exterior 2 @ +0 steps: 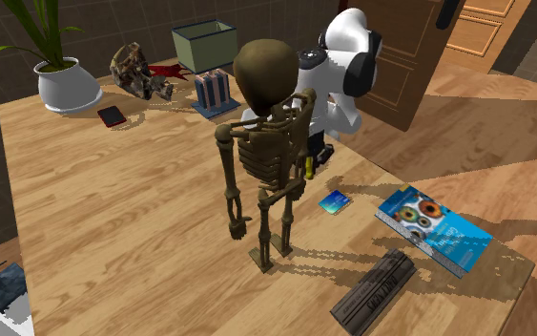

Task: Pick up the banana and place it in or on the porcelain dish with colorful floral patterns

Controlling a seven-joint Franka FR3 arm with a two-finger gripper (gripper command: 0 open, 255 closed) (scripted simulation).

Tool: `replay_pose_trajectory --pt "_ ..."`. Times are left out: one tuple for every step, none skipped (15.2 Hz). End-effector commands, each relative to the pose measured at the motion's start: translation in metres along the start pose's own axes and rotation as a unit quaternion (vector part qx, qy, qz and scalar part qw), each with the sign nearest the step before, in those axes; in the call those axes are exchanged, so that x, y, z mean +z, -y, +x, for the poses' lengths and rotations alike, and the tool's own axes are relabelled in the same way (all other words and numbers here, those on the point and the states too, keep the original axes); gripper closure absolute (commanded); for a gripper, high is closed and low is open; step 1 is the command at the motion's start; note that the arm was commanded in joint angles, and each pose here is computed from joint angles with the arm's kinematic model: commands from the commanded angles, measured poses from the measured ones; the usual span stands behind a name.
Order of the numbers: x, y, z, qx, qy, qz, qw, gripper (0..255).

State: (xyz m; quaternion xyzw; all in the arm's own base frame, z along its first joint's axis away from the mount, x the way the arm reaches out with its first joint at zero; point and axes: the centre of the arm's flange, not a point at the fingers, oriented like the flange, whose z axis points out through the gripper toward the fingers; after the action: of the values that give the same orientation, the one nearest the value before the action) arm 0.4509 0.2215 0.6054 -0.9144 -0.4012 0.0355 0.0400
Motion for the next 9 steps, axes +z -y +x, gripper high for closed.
replay_pose_trajectory --pt "-0.011 0.001 0.0 0.0 0.0 0.0 1.0 255" --pt "-0.016 0.002 0.0 0.0 0.0 0.0 1.0 255" --pt "-0.021 0.002 0.0 0.0 0.0 0.0 1.0 255" --pt "-0.027 0.003 0.0 0.0 0.0 0.0 1.0 255" --pt "-0.032 0.003 -0.001 0.0 0.0 0.0 1.0 255" --pt "-0.037 0.004 -0.001 0.0 0.0 0.0 1.0 255" --pt "-0.042 0.004 -0.001 0.0 0.0 0.0 1.0 255" --pt "-0.048 0.005 -0.001 0.0 0.0 0.0 1.0 255" --pt "-0.053 0.006 -0.001 0.0 0.0 0.0 1.0 255"
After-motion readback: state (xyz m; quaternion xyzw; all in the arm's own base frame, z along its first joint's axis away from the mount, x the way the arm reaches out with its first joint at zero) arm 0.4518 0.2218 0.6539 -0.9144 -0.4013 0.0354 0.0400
